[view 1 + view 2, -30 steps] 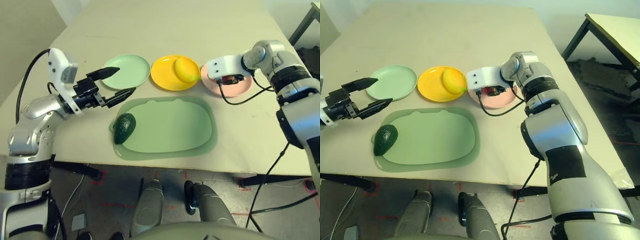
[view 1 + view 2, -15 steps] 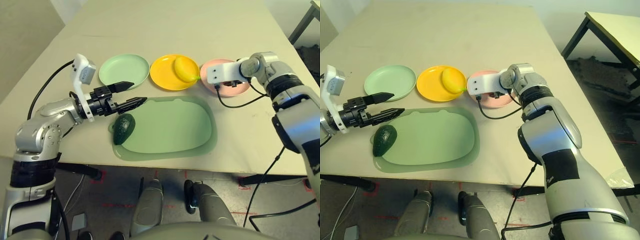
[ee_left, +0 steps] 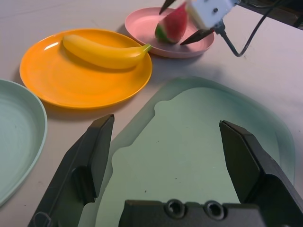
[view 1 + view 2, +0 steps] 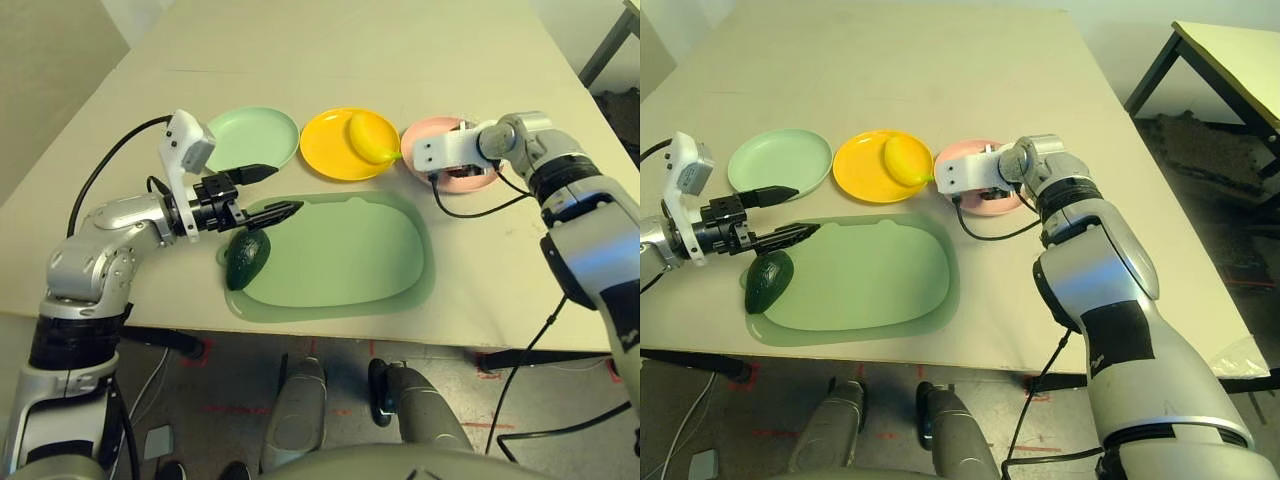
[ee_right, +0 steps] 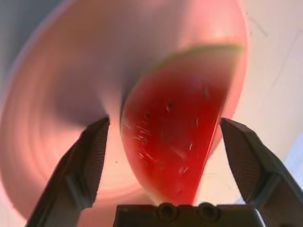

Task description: Place the fruits into color-matched plates.

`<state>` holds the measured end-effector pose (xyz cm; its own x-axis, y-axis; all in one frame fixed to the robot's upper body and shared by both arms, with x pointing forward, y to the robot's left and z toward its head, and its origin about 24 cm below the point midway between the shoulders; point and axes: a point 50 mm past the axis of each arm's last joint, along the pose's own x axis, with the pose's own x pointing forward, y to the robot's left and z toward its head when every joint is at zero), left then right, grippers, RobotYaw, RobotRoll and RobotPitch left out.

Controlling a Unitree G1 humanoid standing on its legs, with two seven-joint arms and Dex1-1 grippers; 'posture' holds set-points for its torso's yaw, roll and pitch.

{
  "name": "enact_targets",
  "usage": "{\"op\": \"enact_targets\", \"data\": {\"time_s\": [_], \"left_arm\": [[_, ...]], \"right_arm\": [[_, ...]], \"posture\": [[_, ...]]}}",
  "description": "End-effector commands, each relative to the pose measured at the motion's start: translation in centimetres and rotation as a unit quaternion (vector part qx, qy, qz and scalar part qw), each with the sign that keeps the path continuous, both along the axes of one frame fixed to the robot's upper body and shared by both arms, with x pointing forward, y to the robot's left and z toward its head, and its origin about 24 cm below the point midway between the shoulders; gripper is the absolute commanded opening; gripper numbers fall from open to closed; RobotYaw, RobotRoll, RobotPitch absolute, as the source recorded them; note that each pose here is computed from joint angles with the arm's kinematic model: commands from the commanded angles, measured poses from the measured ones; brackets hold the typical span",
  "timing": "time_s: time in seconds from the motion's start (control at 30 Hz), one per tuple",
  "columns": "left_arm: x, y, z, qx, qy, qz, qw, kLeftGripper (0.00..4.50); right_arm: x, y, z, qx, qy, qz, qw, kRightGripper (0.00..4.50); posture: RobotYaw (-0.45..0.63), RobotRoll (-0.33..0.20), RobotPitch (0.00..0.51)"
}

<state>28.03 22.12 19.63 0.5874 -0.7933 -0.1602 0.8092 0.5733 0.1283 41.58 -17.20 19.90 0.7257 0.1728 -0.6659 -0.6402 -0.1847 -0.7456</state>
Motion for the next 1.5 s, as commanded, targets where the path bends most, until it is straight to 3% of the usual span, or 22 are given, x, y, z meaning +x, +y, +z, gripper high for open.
{"op": "enact_targets", "data": {"time_s": [0.03, 0.2, 0.37, 0.5, 0.6, 0.7, 0.83, 0.93, 1.03, 1.2, 1.5], "left_arm": [[0.3, 0.1, -0.3, 0.012, 0.002, -0.004, 1.000, 4.50], [0.7, 1.0, -0.2, 0.023, -0.004, 0.003, 1.000, 4.50], [0.4, 3.2, 0.3, 0.054, -0.015, 0.017, 0.998, 4.50], [-0.5, 5.3, 0.9, 0.075, -0.031, 0.021, 0.996, 4.50], [-1.7, 7.3, 1.1, 0.105, -0.035, 0.026, 0.994, 4.50], [-2.9, 8.7, 1.9, 0.127, -0.045, 0.022, 0.991, 4.50], [-4.2, 10.4, 3.6, 0.178, -0.073, 0.012, 0.981, 4.50], [-4.4, 11.0, 4.4, 0.202, -0.087, 0.003, 0.975, 4.50], [-4.5, 11.5, 4.5, 0.251, -0.092, -0.016, 0.963, 4.50], [-4.3, 11.7, 4.5, 0.296, -0.105, -0.052, 0.948, 4.50], [-4.5, 12.3, 2.8, 0.398, -0.102, -0.138, 0.901, 4.50]], "right_arm": [[-0.1, -0.3, 1.6, -0.013, 0.009, 0.010, 1.000, 4.48], [-0.9, 0.2, 5.4, 0.007, 0.047, 0.046, 0.998, 4.48], [-2.2, 2.1, 9.2, 0.068, 0.082, 0.128, 0.986, 4.48], [-3.0, 3.5, 10.5, 0.157, 0.094, 0.189, 0.965, 4.48], [-3.4, 3.8, 10.1, 0.269, 0.111, 0.202, 0.935, 4.48], [-4.2, 3.4, 9.1, 0.383, 0.133, 0.194, 0.893, 4.48], [-6.2, 1.6, 5.2, 0.510, 0.176, 0.131, 0.832, 4.48], [-7.8, 0.9, 2.7, 0.580, 0.211, 0.095, 0.781, 4.48], [-9.7, 0.4, 0.1, 0.619, 0.221, 0.071, 0.750, 4.48], [-12.5, 0.5, -3.0, 0.634, 0.228, 0.092, 0.733, 4.48], [-13.5, -0.3, -6.1, 0.643, 0.257, 0.098, 0.715, 4.48]], "posture": [[0.12, 0.000, 0.228], [0.10, 0.000, 0.221], [0.08, 0.000, 0.219], [0.09, 0.000, 0.218], [0.10, 0.000, 0.216], [0.11, 0.000, 0.214], [0.11, 0.000, 0.209], [0.10, 0.000, 0.208], [0.09, 0.000, 0.209], [0.08, 0.000, 0.205], [0.11, 0.000, 0.194]]}}
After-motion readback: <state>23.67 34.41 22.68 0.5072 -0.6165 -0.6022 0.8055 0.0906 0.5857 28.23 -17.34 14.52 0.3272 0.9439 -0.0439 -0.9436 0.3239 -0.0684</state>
